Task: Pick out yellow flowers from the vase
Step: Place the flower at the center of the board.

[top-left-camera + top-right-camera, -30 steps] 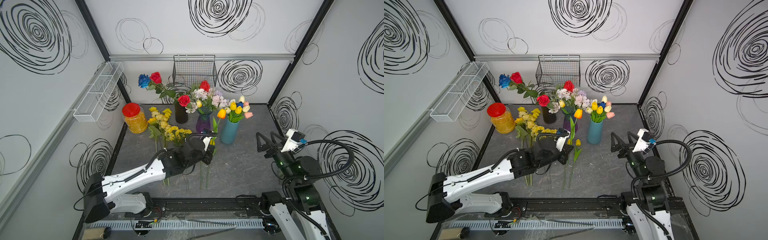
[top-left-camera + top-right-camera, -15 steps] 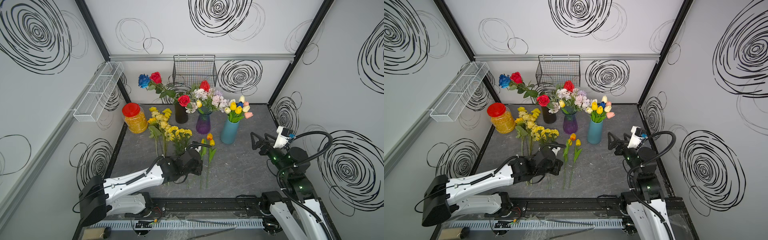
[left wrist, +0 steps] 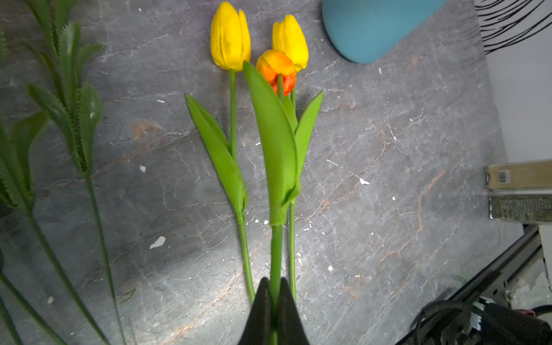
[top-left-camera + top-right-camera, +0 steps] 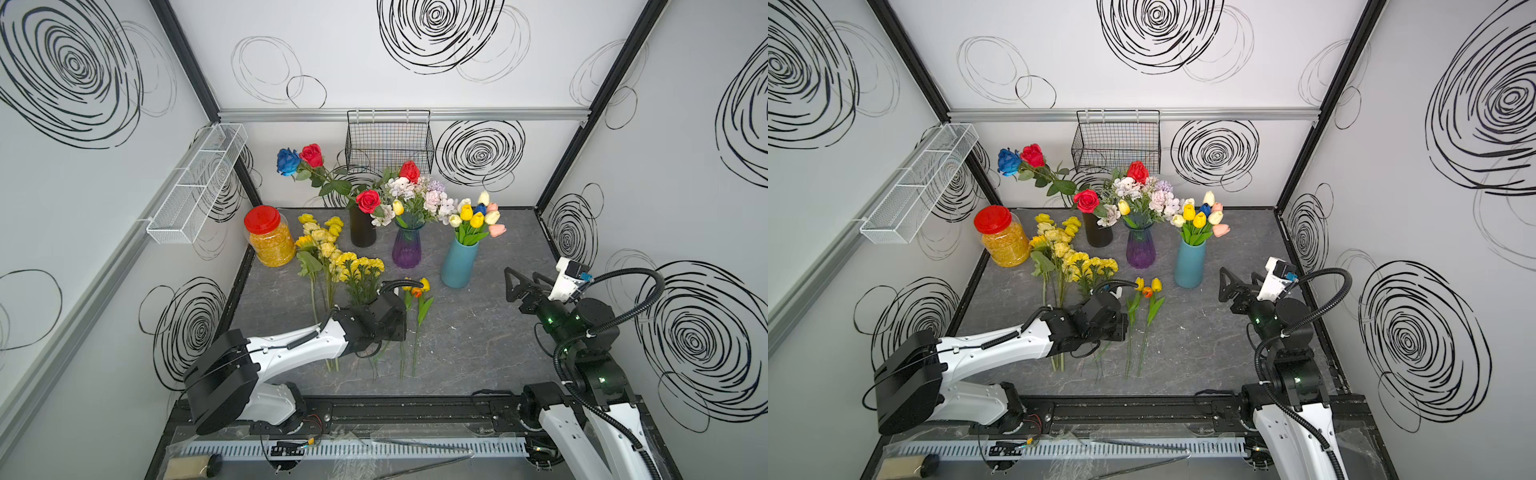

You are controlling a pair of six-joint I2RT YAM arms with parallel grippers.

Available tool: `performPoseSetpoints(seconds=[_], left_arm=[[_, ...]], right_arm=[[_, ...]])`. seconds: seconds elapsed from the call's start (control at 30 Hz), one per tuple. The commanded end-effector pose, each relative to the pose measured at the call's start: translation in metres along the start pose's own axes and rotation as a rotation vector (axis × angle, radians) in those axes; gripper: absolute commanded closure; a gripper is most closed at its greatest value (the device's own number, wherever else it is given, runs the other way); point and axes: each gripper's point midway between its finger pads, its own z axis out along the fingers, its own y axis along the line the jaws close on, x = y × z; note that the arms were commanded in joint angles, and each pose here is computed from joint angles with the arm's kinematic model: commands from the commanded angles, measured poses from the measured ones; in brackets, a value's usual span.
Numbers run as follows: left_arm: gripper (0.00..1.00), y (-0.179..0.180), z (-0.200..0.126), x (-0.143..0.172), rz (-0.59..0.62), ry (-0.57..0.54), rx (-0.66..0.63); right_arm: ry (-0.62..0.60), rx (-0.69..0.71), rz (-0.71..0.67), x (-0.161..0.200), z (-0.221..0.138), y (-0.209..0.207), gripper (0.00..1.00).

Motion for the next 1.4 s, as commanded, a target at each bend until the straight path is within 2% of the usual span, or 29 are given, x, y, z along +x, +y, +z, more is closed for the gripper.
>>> performPoseSetpoints(seconds=[0.0, 0.17, 0.37, 0.53, 0.77, 0.93, 1.13, 1.27, 1.37], left_arm=[[0.99, -0.021, -0.006, -0.017, -0.041, -0.139, 0.06], [0.98, -0.02, -0.005, -0.017, -0.12, -0.25, 0.077], [0.97, -0.029, 0.016, -0.011, -0.166, -0.283, 0.109], [0.95, -0.024, 0.034, -0.004, -0.186, -0.282, 0.068], [0.87, -0.015, 0.046, 0.006, -0.222, -0.264, 0.043], [0.76, -0.02, 0.05, 0.008, -0.209, -0.241, 0.062], [0.59, -0.018, 0.04, 0.0, -0.194, -0.255, 0.084], [0.5, -0.015, 0.021, -0.011, -0.152, -0.292, 0.088], [0.43, -0.018, -0.007, -0.024, -0.094, -0.359, 0.121]], right_arm=[[0.011, 0.019, -0.003, 0.004, 0.001, -0.005, 0.0], [0.021, 0.018, 0.003, 0.006, 0.005, -0.005, 0.0], [0.032, 0.013, 0.01, 0.007, 0.006, -0.004, 0.0], [0.039, 0.013, 0.011, 0.009, 0.006, -0.004, 0.0], [0.046, 0.014, 0.008, 0.006, 0.007, -0.003, 0.0], [0.082, 0.02, 0.01, 0.011, 0.013, -0.004, 0.0], [0.103, -0.051, 0.0, 0.01, 0.02, 0.009, 0.01], [0.107, -0.103, -0.03, 0.002, 0.022, 0.022, 0.12], [0.091, -0.123, -0.037, -0.01, 0.025, 0.029, 0.24]])
